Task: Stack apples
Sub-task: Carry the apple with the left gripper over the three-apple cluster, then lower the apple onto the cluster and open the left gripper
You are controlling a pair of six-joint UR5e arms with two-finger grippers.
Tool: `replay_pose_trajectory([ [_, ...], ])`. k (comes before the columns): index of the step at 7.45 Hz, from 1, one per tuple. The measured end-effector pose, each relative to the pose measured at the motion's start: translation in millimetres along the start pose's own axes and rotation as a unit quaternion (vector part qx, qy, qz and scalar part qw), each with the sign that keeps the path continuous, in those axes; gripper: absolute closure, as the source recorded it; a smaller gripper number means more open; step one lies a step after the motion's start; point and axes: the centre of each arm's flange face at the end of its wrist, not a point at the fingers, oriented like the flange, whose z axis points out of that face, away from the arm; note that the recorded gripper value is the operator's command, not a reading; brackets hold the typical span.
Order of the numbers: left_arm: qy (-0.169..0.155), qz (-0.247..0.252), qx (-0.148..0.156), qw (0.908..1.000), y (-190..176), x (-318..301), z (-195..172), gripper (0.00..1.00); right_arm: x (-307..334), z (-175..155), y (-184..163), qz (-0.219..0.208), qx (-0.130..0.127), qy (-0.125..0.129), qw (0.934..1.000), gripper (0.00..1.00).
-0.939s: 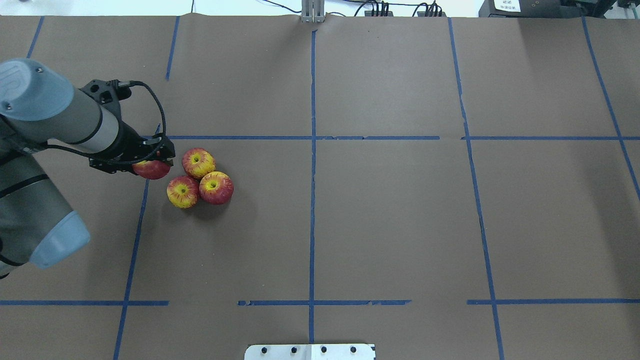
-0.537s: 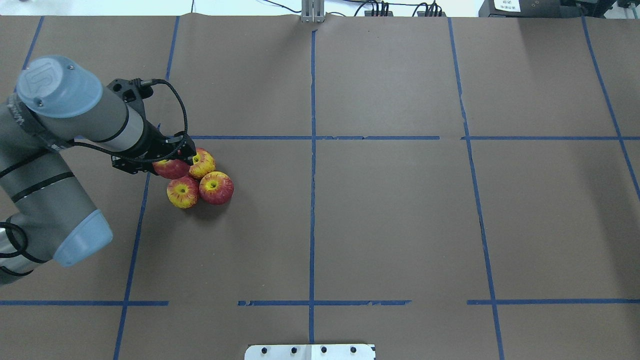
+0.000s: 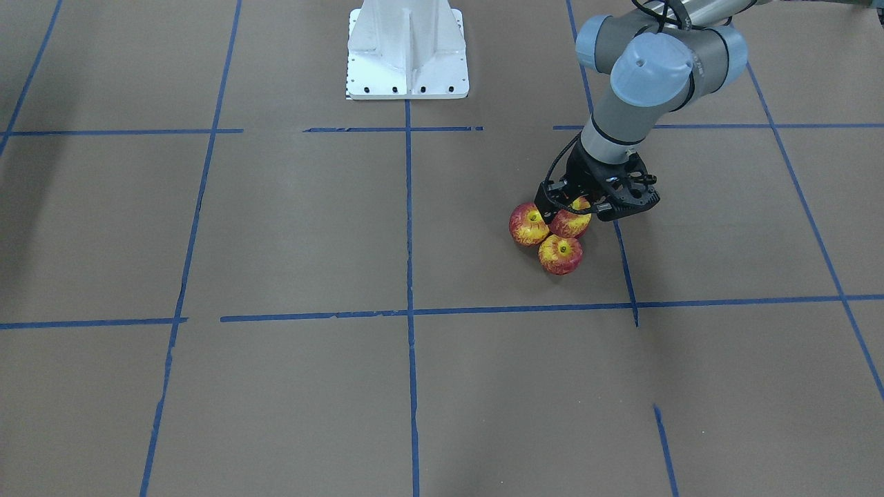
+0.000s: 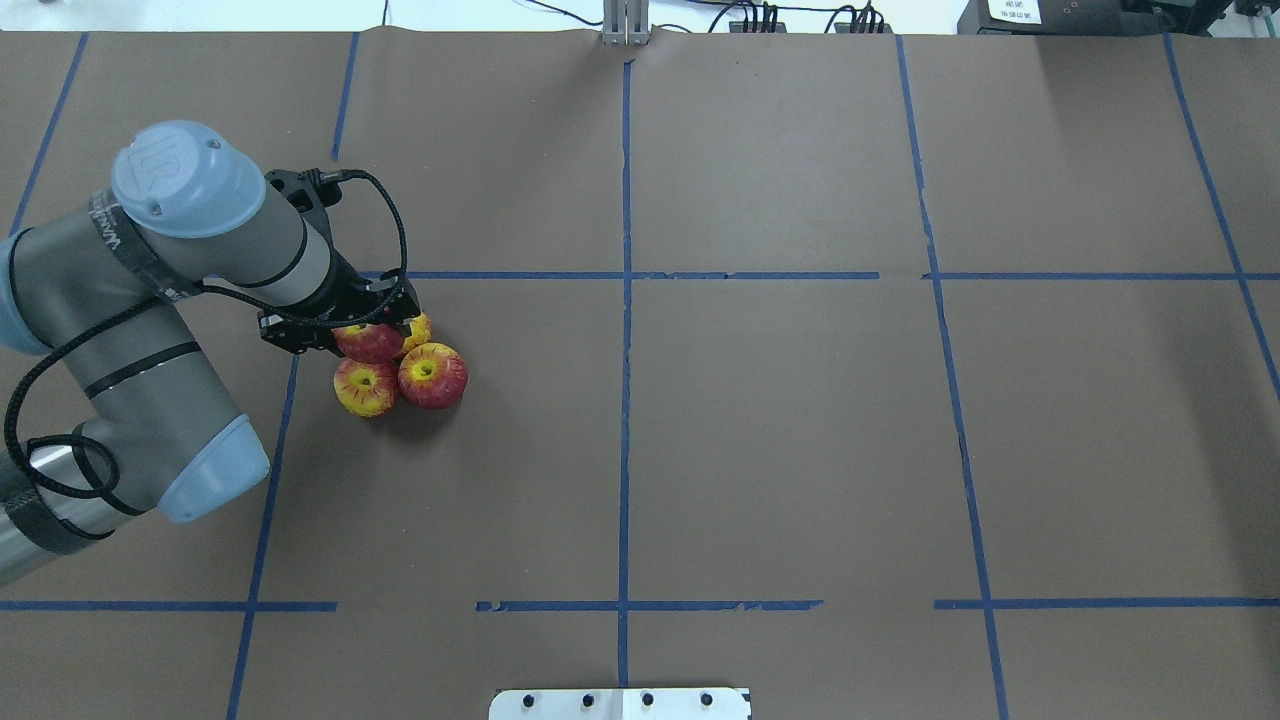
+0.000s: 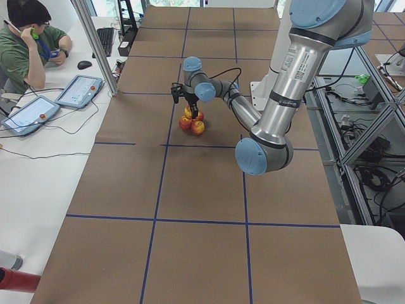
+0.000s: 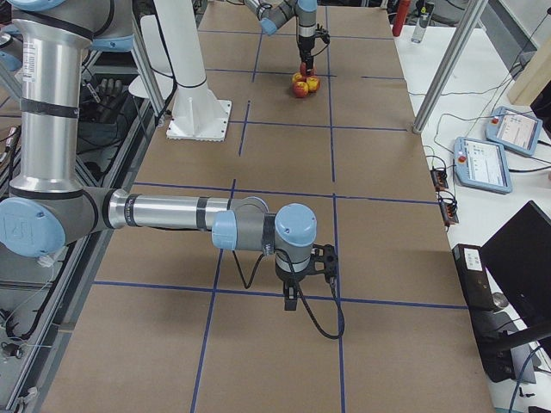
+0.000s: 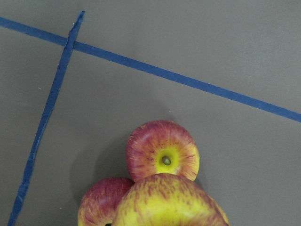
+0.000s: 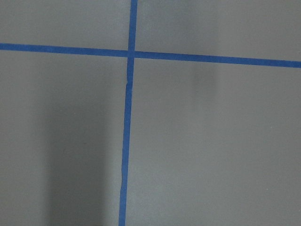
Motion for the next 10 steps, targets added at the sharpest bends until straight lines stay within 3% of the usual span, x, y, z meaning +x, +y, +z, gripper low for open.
replay_pose_trajectory([
  [3, -0.004, 0.001, -0.005, 1.0000, 3, 1, 7, 0.78, 0, 0, 0, 0.000, 0.000, 0.000, 1.0000, 0.00],
  [5, -0.006, 0.005, -0.010, 0.9999, 10, 2, 12, 0.56, 0, 0, 0, 0.000, 0.000, 0.000, 1.0000, 0.00],
  [8, -0.006, 0.007, -0.011, 0.9999, 12, 3, 13, 0.02, 0, 0, 0, 0.000, 0.000, 0.000, 1.0000, 0.00],
  [10, -0.005, 0.006, -0.010, 0.9999, 12, 3, 12, 0.00, 0, 0, 0, 0.000, 0.000, 0.000, 1.0000, 0.00],
])
